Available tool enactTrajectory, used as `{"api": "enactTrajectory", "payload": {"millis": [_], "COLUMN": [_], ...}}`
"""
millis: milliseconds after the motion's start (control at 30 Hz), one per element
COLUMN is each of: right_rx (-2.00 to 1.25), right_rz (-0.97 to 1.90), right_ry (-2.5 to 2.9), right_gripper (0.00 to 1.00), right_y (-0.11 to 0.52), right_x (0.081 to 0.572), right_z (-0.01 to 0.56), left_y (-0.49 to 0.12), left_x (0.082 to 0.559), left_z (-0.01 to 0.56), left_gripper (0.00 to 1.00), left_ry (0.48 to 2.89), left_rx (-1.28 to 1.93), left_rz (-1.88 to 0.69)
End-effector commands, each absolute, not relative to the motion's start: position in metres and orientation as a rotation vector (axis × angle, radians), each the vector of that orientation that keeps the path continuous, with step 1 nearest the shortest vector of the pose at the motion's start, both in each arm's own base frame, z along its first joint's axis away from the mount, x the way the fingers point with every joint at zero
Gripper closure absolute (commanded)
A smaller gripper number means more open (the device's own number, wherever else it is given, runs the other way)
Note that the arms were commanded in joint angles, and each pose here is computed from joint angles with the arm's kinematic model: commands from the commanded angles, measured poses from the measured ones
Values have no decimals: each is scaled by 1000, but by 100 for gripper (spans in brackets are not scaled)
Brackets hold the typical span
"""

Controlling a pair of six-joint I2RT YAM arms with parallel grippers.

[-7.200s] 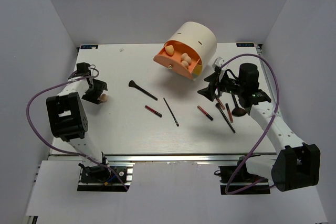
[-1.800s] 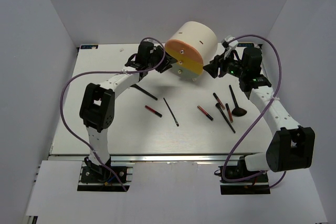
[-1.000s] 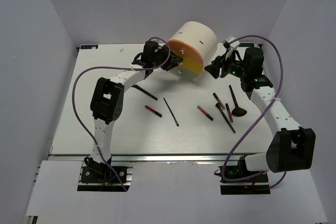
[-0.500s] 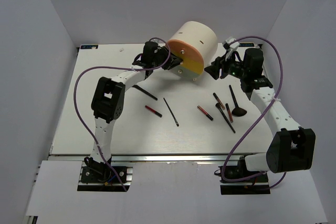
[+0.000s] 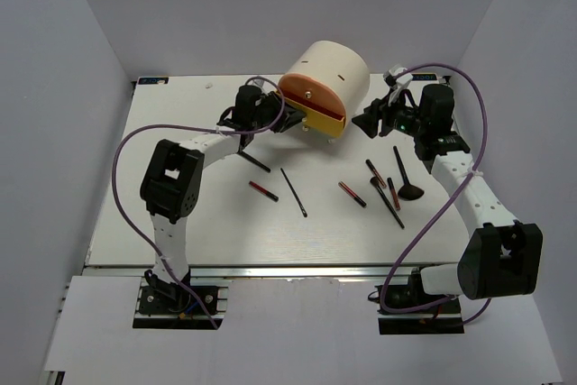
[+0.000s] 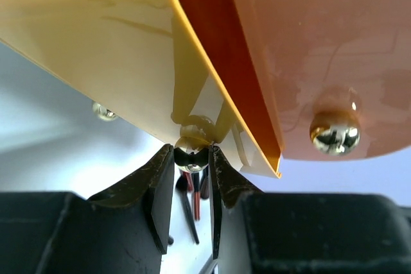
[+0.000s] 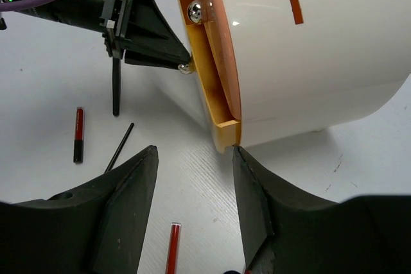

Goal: Organize the makeup

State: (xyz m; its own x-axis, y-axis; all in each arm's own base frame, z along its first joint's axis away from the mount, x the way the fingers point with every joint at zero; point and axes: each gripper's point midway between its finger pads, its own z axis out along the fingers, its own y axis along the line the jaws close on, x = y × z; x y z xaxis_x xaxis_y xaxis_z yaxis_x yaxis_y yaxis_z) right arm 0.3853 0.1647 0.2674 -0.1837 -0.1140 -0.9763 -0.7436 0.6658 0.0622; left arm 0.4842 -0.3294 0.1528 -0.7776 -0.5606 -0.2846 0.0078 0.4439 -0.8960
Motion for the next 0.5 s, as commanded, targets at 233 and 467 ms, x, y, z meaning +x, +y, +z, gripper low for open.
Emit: {"api": "enactTrajectory", "payload": {"millis": [233,467], "right_rx": [-727,-728], "right_rz": [661,636], "right_ry": [1650,1613], "right_gripper": [44,42], "right_y": [165,171], "right_x": [379,390], "right_z": [274,276], "left_y": [-310,-309], "left_x": [442,432], "left_z": [162,160], "left_gripper": [82,82], "left_ry": [2172,2187], "left_rx": [-420,-398], "left_rz": [-1319,-1318]}}
